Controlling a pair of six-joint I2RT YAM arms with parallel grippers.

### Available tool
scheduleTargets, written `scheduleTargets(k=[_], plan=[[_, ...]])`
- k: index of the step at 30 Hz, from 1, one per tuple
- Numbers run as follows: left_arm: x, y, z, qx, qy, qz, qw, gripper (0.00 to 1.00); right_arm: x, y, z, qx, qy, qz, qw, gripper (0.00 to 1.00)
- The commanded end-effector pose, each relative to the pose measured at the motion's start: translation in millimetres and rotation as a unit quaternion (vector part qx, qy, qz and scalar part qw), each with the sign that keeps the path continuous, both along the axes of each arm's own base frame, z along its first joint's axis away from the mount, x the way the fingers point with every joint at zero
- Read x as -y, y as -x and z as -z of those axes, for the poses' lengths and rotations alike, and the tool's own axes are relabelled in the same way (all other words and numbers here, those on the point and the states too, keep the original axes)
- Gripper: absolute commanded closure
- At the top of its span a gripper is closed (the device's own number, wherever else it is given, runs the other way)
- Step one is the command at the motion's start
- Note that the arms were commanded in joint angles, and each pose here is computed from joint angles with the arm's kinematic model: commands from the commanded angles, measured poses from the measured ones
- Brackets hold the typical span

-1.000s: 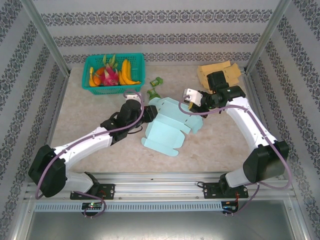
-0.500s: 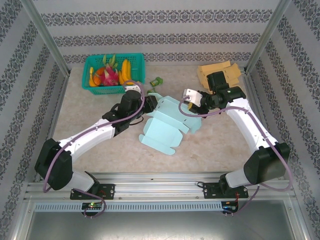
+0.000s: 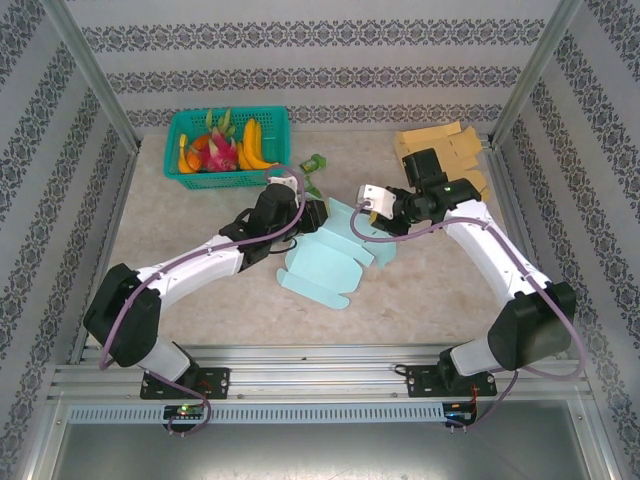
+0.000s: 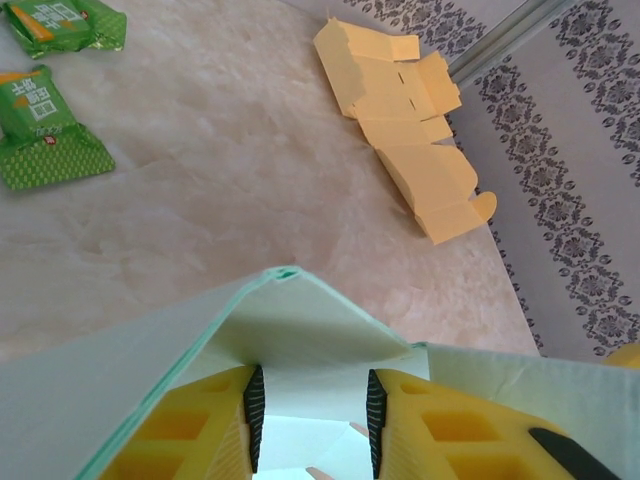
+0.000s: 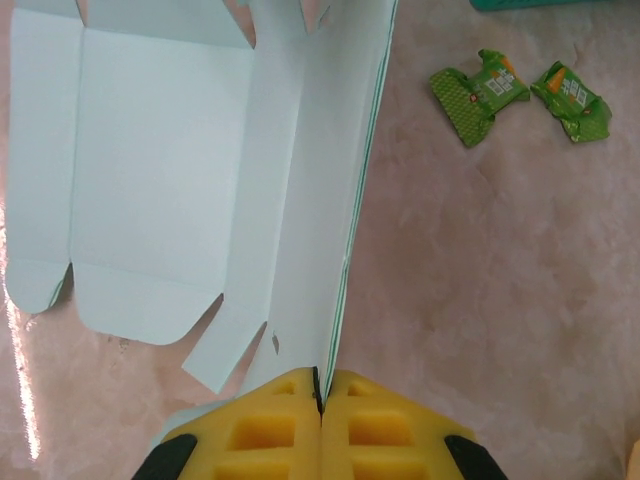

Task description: Fold the paper box

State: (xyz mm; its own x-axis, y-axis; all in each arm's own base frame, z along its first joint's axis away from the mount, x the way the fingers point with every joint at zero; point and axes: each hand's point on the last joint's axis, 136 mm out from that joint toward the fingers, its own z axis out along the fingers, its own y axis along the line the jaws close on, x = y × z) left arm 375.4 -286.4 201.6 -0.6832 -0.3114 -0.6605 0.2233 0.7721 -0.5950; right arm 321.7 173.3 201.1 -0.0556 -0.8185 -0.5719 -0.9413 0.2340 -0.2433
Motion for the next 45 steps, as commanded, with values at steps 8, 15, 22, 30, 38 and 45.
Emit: scheduleTargets(k=[8, 15, 22, 30, 38, 45], plan=[[-39, 15, -10, 0.032, -0.064, -0.033, 0.997, 0.64, -2, -4, 4, 0.064, 0.032, -0.015, 0.997, 1.00], [-99, 56, -5, 0.065, -0.079, -0.085, 0.991, 0.59, -7, -3, 0, 0.109, 0.072, -0.034, 0.991, 1.00], [-80, 91, 30, 0.029, -0.009, -0.008, 1.000, 0.64, -11, -1, 10, 0.103, 0.084, -0.041, 0.990, 1.00], [-55, 121, 12, 0.072, 0.024, 0.052, 0.996, 0.66, -11, -2, 17, 0.090, 0.094, -0.043, 0.991, 1.00], [-24, 98, 24, 0.074, 0.019, 0.069, 0.995, 0.67, -14, 1, 17, 0.075, 0.087, -0.046, 0.992, 1.00], [-11, 80, 32, 0.068, 0.011, 0.063, 0.996, 0.67, -14, 3, 17, 0.076, 0.085, -0.049, 0.992, 1.00]])
